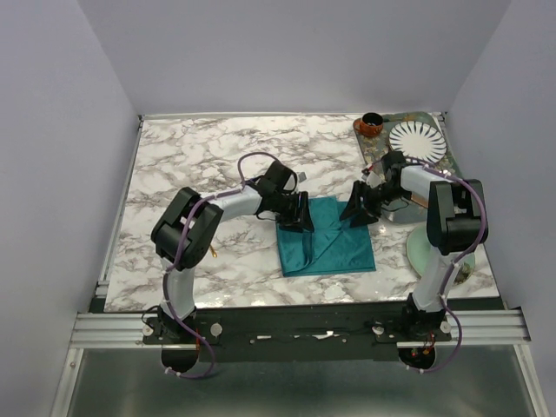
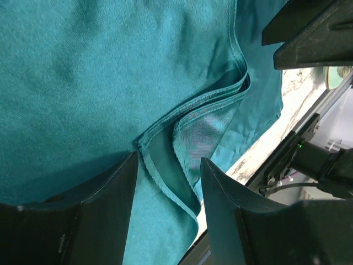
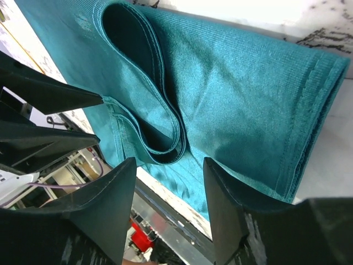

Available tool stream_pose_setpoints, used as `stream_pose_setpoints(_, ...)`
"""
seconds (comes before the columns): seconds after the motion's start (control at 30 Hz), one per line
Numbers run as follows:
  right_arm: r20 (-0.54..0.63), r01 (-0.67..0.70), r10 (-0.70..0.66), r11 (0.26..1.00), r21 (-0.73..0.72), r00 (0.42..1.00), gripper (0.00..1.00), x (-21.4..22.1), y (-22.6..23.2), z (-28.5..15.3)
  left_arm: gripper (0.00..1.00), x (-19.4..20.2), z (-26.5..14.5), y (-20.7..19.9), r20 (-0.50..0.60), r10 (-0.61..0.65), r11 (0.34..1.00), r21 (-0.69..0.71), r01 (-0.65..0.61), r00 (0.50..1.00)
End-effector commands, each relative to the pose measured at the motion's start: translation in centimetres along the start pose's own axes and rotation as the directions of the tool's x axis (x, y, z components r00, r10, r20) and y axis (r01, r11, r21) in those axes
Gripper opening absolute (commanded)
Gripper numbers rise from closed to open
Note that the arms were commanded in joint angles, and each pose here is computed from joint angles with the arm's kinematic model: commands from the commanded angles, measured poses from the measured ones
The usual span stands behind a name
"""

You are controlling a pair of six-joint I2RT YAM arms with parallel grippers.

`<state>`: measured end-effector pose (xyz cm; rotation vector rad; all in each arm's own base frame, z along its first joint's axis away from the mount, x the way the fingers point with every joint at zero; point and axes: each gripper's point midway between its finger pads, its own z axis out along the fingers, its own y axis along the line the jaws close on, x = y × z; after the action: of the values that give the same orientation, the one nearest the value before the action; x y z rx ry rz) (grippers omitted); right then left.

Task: Fold the napkin into a case and place the utensils inside
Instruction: Fold the rectangle-folded napkin at the center of the board.

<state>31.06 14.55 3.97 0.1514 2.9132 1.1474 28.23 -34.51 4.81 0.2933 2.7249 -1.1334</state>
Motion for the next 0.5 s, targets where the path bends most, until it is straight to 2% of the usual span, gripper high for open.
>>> stream_pose_setpoints(0.0,0.005,0.002,-0.002,1.000,0.012,1.000,0.58,-0.4,-0.3,0.7,0.56,-0.6,0.8,0.3,0.018,0.014,0.999,-0.039,-0.013,1.000)
stream_pose_setpoints(0.27,-0.008,-0.001,0.001,1.000,0.009,1.000,0.54,-0.1,-0.4,1.1,0.49,0.1,1.9,0.0,-0.019,0.016,0.999,-0.040,-0.017,1.000)
stream_pose_setpoints(0.47,-0.014,0.001,0.000,1.000,0.011,1.000,0.52,0.1,-0.5,1.4,0.36,0.1,2.1,-2.3,-0.018,0.075,0.997,0.016,-0.075,0.997)
